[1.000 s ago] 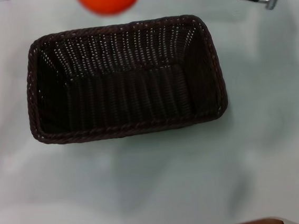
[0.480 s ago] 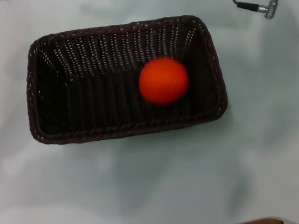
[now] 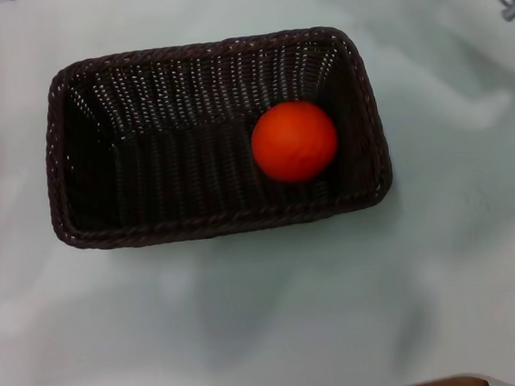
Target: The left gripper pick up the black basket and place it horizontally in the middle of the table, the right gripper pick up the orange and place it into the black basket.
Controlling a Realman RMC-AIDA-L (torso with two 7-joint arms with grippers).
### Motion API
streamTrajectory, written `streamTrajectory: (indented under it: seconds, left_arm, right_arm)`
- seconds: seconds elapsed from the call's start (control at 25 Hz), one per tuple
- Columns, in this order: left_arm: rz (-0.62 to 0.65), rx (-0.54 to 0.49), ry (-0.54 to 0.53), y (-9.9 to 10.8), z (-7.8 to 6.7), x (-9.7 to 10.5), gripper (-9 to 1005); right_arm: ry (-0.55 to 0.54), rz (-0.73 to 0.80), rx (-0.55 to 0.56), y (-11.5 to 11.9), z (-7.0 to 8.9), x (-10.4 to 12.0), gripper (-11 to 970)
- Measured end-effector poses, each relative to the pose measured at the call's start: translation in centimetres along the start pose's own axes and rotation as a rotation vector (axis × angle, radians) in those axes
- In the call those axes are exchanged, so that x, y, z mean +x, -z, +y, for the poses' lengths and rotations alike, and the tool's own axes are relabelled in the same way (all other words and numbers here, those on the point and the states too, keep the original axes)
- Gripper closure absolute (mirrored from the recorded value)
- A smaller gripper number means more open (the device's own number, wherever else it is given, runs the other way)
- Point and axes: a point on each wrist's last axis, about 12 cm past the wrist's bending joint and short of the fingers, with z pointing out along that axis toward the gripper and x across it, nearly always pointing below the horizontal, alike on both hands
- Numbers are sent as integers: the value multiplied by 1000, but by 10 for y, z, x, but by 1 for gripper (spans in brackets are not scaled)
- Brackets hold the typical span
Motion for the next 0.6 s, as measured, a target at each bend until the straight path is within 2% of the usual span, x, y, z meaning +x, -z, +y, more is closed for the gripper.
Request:
streamTrajectory:
  seconds: [0.12, 0.32, 0.44, 0.6]
  left_arm:
    - [-161, -120, -68, 15, -1, 8, 92]
    - [-272, -206, -183, 29, -8, 13, 92]
    - [-306, -218, -213, 36, -9, 8, 92]
    - [-334, -241, -230, 44, -9, 4, 92]
  right_arm:
    - [23, 108, -169, 23, 10, 0, 133]
    - [59, 236, -384, 57, 23, 6, 133]
    - [91, 276, -454, 70, 28, 11, 133]
    - [103, 297, -490, 76, 31, 15, 133]
